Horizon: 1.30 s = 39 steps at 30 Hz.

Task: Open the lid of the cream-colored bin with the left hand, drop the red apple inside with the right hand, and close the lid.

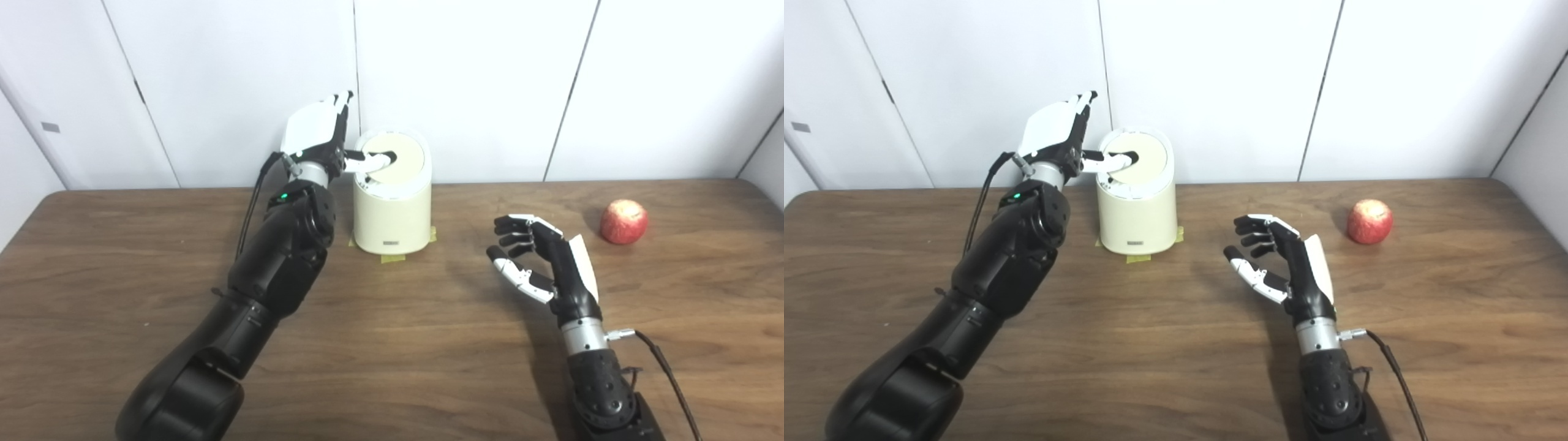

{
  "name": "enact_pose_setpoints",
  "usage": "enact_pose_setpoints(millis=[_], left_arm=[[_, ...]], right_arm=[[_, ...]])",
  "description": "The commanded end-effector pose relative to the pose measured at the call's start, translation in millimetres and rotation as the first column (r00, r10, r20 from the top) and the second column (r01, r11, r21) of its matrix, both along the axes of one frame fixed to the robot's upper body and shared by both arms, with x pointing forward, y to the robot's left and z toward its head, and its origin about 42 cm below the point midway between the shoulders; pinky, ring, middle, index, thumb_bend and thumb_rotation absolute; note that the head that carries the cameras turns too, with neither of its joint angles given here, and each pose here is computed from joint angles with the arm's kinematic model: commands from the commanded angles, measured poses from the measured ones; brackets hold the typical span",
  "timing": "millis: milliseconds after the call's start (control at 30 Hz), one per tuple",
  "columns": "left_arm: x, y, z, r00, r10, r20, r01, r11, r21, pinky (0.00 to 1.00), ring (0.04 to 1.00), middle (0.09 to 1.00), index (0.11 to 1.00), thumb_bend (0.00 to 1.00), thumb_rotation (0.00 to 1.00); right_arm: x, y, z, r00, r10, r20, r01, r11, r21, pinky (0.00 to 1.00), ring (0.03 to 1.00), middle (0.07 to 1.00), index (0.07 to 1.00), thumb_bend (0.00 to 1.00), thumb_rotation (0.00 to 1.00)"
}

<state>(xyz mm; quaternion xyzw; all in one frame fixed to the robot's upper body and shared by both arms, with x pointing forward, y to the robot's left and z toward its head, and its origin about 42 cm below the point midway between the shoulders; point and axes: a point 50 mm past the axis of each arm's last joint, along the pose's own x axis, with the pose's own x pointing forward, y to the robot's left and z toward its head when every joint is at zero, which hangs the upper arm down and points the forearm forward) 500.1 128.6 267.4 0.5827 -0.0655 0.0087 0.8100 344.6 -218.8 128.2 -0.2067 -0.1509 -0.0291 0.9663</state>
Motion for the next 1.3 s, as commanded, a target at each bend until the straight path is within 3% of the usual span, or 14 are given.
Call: enact_pose_setpoints(millis=[0,233,467,700,833,1267], left_arm=[[8,-7,32,0.992,-0.001,0.124,-0.013,0.994,0.112,1.0,1.0,1.0,1.0,0.99,0.32],[7,-4,27,0.981,-0.008,0.192,-0.059,0.938,0.342,1.0,1.0,1.0,1.0,1.0,0.2],[7,3,25,0.984,0.01,0.176,-0.071,0.935,0.348,1.0,1.0,1.0,1.0,1.0,0.16],[8,7,23,0.987,0.022,0.157,-0.075,0.937,0.341,1.0,1.0,1.0,1.0,1.0,0.19],[9,8,22,0.988,0.024,0.155,-0.076,0.938,0.339,1.0,1.0,1.0,1.0,1.0,0.2],[9,10,14,0.992,0.015,0.124,-0.062,0.923,0.38,1.0,1.0,1.0,1.0,1.0,0.25]], right_arm=[[-2,9,-1,1.0,0.015,0.019,-0.015,1.0,0.017,0.51,0.6,0.641,0.64,0.29,0.31],[-2,9,-2,1.0,0.018,0.009,-0.019,0.999,0.037,0.52,0.614,0.652,0.644,0.3,0.32],[-1,9,-2,1.0,0.019,0.009,-0.019,1.0,0.024,0.52,0.61,0.646,0.64,0.3,0.32],[-2,9,-2,1.0,0.019,0.005,-0.019,1.0,0.024,0.52,0.611,0.648,0.642,0.3,0.3],[-2,9,-2,1.0,0.019,0.006,-0.019,1.0,0.021,0.53,0.613,0.651,0.644,0.31,0.37],[-2,10,0,1.0,0.015,0.009,-0.015,1.0,-0.002,0.51,0.604,0.645,0.644,0.29,0.33]])
